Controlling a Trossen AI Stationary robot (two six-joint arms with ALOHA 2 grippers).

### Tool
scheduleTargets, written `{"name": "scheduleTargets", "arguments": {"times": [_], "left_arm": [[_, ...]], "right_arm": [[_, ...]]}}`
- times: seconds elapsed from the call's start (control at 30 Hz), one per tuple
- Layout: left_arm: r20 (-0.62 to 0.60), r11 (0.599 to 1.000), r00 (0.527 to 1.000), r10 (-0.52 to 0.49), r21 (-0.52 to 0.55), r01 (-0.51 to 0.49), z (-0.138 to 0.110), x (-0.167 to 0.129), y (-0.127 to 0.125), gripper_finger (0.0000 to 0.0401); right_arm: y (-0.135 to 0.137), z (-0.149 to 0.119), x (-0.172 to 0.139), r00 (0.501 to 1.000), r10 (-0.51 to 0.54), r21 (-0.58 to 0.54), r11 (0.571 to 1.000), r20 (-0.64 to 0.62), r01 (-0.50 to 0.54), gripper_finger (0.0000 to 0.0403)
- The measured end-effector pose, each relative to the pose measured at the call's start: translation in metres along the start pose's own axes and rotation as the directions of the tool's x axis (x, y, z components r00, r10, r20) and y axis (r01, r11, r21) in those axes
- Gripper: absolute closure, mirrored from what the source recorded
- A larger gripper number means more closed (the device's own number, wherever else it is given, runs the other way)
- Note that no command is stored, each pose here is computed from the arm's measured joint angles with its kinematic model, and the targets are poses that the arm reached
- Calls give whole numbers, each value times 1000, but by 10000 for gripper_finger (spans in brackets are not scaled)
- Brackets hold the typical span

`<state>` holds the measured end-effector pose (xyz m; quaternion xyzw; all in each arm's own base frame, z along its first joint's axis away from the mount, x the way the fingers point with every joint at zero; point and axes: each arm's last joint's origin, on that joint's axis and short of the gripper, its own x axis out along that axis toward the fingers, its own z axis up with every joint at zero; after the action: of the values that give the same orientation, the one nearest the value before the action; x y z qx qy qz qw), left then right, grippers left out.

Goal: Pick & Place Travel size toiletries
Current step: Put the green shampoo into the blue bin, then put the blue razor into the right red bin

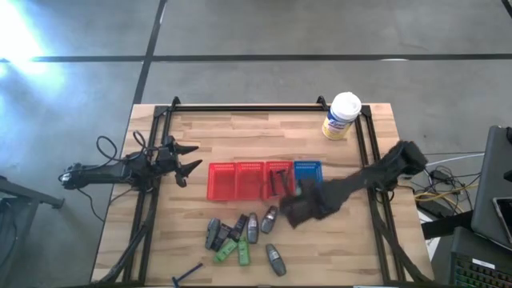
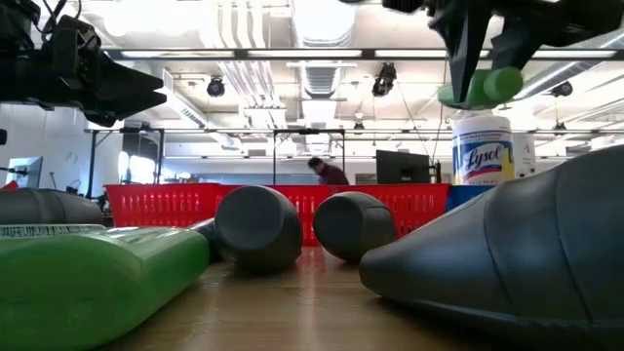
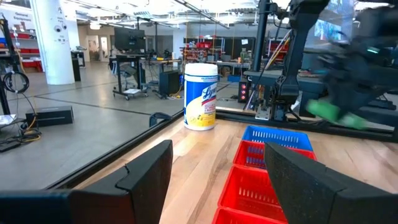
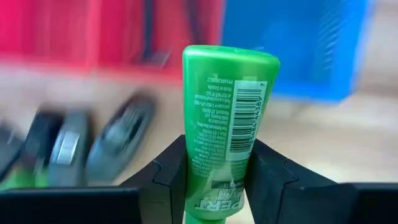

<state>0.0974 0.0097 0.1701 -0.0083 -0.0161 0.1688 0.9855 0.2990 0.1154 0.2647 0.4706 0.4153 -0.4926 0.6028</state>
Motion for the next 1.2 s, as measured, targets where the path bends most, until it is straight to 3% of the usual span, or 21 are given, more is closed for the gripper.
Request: {"name": "scheduleTargets", "arguments": {"times": [0.17,0.33,0.47,0.7,1.0,1.03,1.1,1.13,1.2], "left_arm": [[-2,1000,1000,0,1,0,0,0,0,142],[-2,1000,1000,0,1,0,0,0,0,142],[-2,1000,1000,0,1,0,0,0,0,142],[-2,1000,1000,0,1,0,0,0,0,142],[-1,1000,1000,0,-2,0,0,0,0,142],[2,1000,1000,-2,-31,2,0,0,0,142],[13,980,999,-30,-197,32,1,0,-1,142],[28,944,998,-50,-325,56,3,0,-2,142],[56,822,997,-60,-564,81,7,0,-2,142]], "right_arm": [[-20,53,1,999,-50,-19,999,17,50,281],[-38,88,39,993,-47,-54,998,-107,42,282],[-43,95,63,988,28,-46,998,-149,-35,275],[-53,93,74,991,-35,-68,997,-129,26,226],[-52,94,72,991,-27,-90,996,-131,15,157],[-51,94,71,991,-20,-97,995,-130,7,149],[-47,95,66,992,-1,-105,994,-125,-12,133],[-45,96,63,993,9,-111,994,-117,-22,126],[-39,98,57,996,35,-117,992,-87,-45,112]]}}
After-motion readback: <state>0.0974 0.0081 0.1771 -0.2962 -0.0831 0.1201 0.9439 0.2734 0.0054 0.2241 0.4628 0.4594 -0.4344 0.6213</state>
